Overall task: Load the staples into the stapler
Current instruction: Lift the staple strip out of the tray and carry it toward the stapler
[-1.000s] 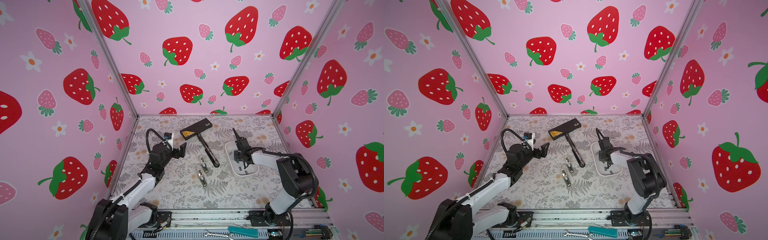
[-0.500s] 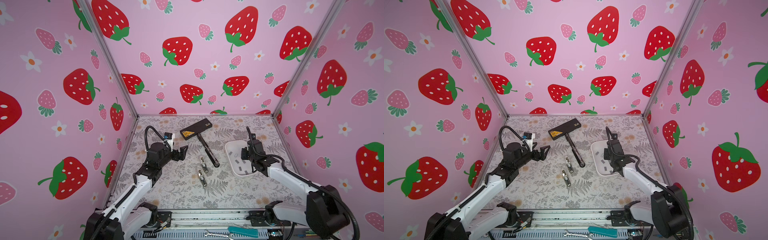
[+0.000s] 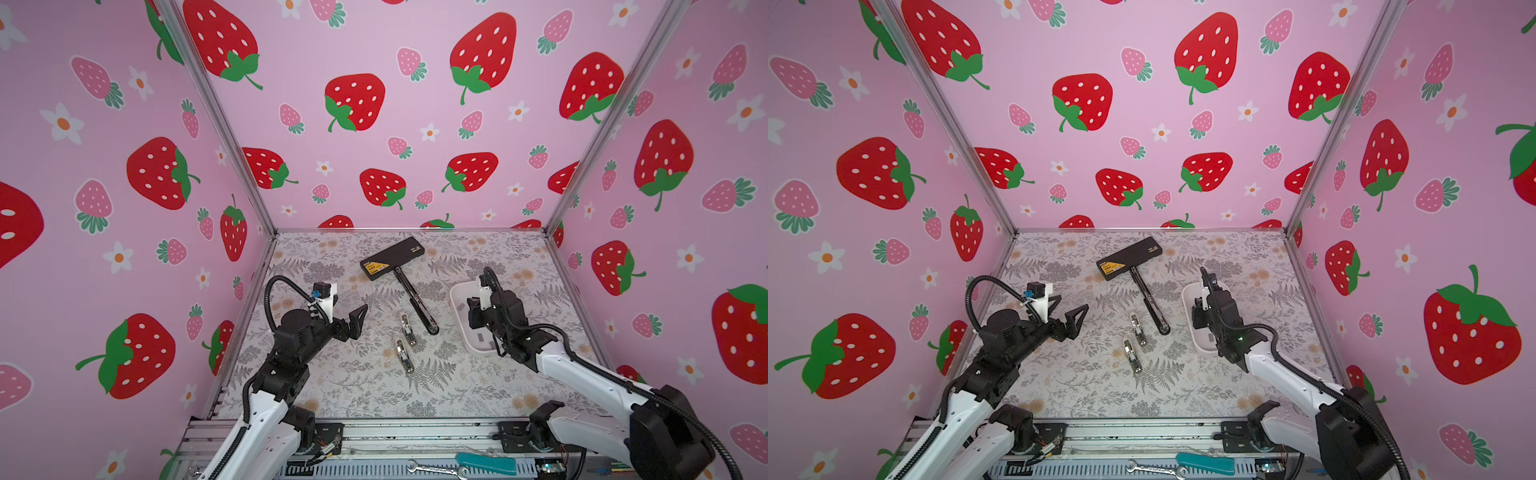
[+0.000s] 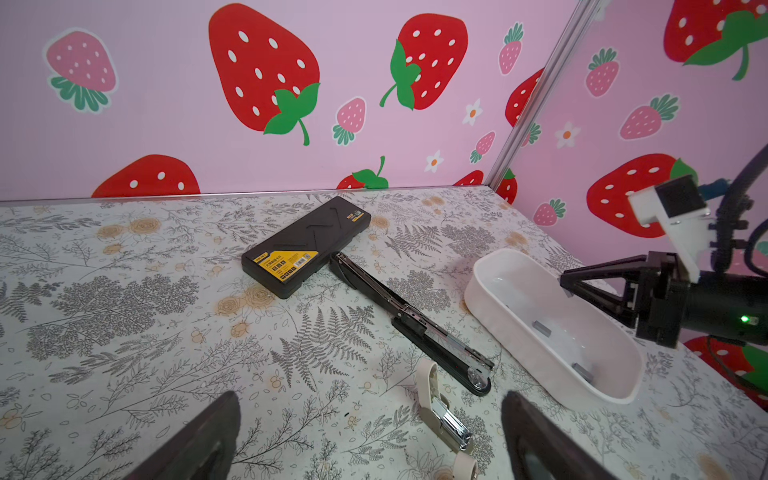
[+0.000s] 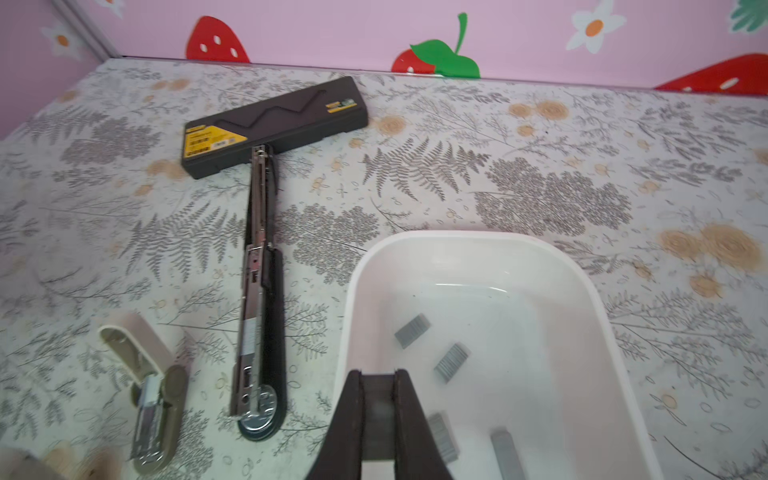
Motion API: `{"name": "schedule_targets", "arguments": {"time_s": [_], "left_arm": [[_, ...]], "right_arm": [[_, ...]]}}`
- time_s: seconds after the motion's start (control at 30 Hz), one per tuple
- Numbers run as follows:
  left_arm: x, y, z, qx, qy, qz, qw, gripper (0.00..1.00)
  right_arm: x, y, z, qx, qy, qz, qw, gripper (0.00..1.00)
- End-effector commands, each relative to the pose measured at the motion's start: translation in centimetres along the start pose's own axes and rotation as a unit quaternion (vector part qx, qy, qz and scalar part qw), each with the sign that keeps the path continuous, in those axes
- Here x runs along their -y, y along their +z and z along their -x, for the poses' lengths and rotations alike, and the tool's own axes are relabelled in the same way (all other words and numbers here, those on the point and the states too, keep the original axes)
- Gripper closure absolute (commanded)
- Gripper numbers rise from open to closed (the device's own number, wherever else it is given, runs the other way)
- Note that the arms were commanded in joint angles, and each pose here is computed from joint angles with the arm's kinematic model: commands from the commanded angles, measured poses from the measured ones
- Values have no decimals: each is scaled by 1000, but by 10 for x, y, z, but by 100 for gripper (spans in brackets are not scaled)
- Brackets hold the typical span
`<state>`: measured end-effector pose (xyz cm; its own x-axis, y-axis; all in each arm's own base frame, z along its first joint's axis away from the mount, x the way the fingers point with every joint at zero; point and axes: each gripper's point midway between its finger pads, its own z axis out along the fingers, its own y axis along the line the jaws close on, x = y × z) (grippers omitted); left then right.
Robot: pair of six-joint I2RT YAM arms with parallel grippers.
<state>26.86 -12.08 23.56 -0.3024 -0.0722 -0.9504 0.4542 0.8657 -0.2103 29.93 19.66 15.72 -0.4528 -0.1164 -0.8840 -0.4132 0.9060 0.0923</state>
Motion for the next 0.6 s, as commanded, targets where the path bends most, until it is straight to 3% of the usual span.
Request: {"name": "schedule_targets", "arguments": {"time_s": [0.0, 0.33, 0.57], "left_arm": [[17, -6, 14, 28, 5, -45, 999, 1], [24, 6, 10, 2, 6, -73, 997, 1], [32, 12, 10, -7, 1, -99, 995, 1]], "right_arm": [[-31, -12, 22, 58, -19, 51, 997, 93], [-94, -3, 11, 66, -58, 122, 989, 100], [-111, -5, 0, 66, -64, 150, 984, 97]]}}
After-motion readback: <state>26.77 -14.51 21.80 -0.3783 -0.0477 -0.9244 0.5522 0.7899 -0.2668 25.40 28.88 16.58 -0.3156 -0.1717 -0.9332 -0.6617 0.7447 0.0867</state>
